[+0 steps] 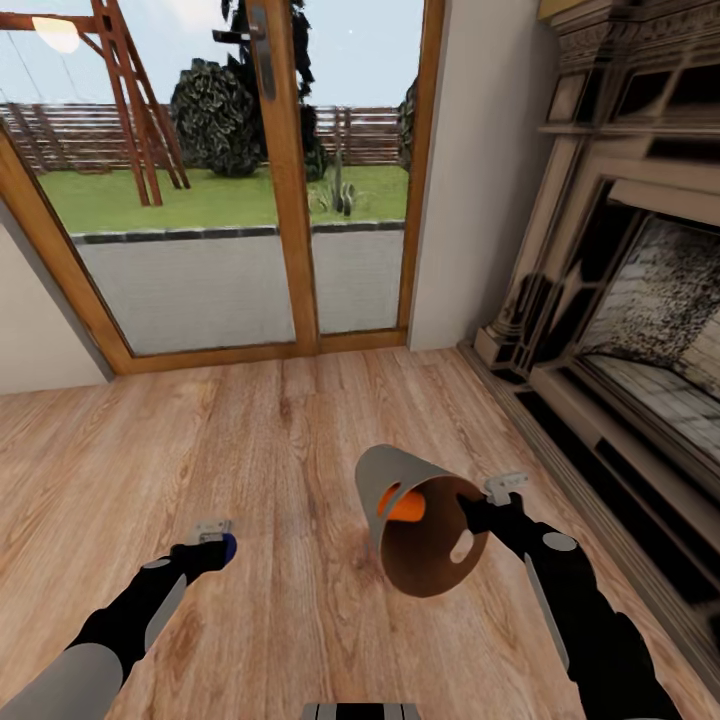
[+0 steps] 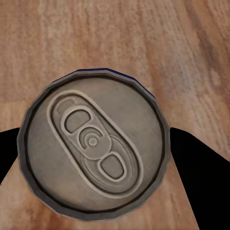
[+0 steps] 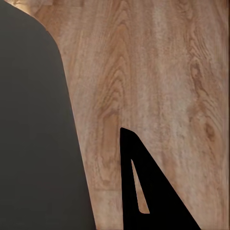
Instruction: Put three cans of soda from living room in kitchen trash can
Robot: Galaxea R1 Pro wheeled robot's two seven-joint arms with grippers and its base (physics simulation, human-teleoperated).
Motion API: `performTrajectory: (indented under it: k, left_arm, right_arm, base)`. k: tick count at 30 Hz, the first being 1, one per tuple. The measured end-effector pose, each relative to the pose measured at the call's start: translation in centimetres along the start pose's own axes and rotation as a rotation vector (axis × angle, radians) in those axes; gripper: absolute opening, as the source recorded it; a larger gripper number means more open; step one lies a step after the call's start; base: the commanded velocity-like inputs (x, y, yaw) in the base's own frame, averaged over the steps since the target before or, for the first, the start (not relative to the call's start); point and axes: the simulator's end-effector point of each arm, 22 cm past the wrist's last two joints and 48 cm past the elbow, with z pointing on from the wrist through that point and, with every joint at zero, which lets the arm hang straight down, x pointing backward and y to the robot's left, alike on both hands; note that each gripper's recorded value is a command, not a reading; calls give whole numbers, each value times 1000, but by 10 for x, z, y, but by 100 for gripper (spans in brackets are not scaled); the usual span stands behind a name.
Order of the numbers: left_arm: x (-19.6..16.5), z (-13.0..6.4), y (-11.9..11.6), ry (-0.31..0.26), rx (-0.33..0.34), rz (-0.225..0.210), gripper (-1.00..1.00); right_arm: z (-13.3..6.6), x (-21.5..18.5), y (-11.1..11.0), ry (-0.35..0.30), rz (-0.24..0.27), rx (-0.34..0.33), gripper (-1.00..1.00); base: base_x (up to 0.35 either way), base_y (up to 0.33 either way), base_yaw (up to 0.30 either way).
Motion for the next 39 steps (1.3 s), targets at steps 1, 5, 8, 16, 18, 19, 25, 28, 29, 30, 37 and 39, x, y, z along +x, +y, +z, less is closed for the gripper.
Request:
performTrajectory:
  k: [1, 5, 8, 16, 18, 19, 25, 28, 29, 30, 37, 39]
  left_arm:
    - [-1, 0, 1, -4, -5, 0, -100]
    - [-7, -1, 16, -35, -69, 0, -100]
    - [-12, -2, 26, -59, -115, -1, -100]
    - [-16, -4, 35, -75, -162, -2, -100]
    - [-16, -4, 39, -78, -179, -3, -100]
    - [-17, -4, 40, -80, -182, -3, -100]
    - [-21, -5, 41, -102, -188, -4, -100]
    - [-25, -5, 41, -116, -189, -5, -100]
    - [-25, -6, 41, -119, -188, -5, -100]
    - [-27, -6, 41, -125, -187, -6, -100]
    - [-69, -15, 30, -178, -157, -4, -100]
    - [-82, -23, 23, -177, -142, 0, -100]
  right_arm:
    - [0, 0, -1, -1, 5, 0, -100]
    - [-1, 0, -6, 0, 10, 9, -100]
    - [-1, 0, -6, -1, 16, 9, -100]
    - [-1, 0, -6, -1, 18, 9, -100]
    - [-1, 0, -5, -1, 18, 7, -100]
    - [-1, 0, -4, -1, 18, 7, -100]
    - [0, 0, -3, 0, 16, 8, -100]
    - [0, 0, -3, 0, 15, 9, -100]
    - [0, 0, -3, 1, 15, 9, -100]
    - [0, 1, -2, 4, 15, 9, -100]
    - [-1, 13, -2, 67, 29, 16, -100]
    - [-2, 17, -3, 90, 36, 16, -100]
  base:
    - [0, 0, 0]
    - [0, 0, 0]
    - [0, 0, 0]
    - [0, 0, 0]
    - [0, 0, 0]
    - [0, 0, 0]
    - [0, 0, 0]
    - [0, 0, 0]
    - [0, 0, 0]
    - [0, 0, 0]
    - [0, 0, 0]
    - [0, 0, 0]
